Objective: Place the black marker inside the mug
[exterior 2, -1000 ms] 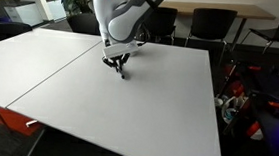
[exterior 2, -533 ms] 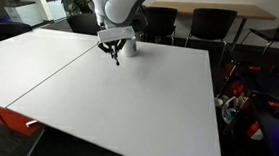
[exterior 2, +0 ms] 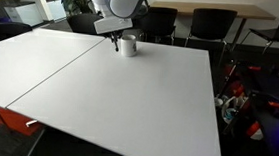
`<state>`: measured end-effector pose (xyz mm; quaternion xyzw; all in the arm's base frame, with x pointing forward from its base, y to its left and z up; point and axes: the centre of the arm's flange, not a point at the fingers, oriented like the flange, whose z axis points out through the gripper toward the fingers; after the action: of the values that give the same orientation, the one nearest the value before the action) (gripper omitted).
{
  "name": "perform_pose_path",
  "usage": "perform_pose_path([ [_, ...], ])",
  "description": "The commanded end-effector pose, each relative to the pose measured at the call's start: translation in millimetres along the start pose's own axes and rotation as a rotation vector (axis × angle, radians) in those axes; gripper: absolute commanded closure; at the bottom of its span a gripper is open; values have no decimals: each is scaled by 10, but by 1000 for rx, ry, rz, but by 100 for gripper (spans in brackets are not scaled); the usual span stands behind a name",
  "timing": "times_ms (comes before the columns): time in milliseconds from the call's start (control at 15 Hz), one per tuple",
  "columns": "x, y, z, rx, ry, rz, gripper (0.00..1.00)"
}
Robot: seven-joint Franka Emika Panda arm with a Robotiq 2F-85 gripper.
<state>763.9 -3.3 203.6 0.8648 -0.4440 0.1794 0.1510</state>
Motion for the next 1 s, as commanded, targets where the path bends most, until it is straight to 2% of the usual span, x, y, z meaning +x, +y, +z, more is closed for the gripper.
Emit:
perform_pose_path([
  [0, -62, 145, -203, -100, 93, 60, 95],
  [400, -24, 206, -160, -207, 229, 174, 95],
  [933, 96, 385, -111, -328, 349, 286, 95],
])
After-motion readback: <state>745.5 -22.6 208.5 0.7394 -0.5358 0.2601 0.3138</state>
